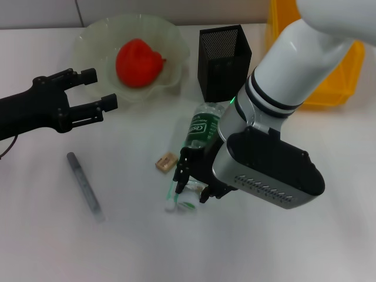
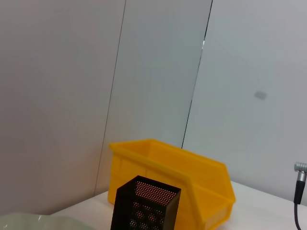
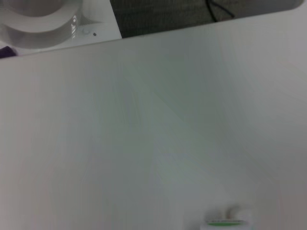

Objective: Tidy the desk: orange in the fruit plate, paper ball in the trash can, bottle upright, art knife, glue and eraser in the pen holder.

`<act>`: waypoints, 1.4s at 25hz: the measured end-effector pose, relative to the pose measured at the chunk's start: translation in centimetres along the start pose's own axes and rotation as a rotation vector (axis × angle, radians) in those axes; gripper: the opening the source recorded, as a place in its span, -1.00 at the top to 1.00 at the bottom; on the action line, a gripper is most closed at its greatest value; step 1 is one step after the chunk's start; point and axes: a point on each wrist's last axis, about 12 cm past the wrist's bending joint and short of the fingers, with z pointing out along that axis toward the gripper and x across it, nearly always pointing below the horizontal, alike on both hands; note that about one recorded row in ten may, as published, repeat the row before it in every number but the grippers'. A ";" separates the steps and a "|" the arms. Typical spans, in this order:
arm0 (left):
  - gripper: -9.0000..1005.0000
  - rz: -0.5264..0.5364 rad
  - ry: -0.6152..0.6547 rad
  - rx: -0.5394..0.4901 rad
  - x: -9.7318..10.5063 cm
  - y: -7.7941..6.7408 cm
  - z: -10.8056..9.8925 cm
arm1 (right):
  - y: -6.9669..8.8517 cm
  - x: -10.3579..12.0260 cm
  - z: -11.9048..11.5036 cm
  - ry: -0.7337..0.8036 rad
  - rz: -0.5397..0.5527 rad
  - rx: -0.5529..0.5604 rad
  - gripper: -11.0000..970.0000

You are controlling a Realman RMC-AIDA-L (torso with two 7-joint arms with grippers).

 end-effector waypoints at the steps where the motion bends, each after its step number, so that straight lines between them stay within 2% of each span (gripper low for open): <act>1: -0.63 0.000 -0.001 -0.001 0.0 0.0 0.0 | 0.0 0.0 0.1 0.010 0.004 -0.012 0.12; 14: -0.62 -0.003 -0.015 -0.008 0.0 0.0 -0.2 | 0.2 -0.1 0.3 0.031 -0.017 -0.036 0.07; 35: -0.62 -0.005 -0.016 -0.011 0.0 0.0 -0.5 | 0.1 -0.3 0.4 0.039 -0.032 -0.038 -0.19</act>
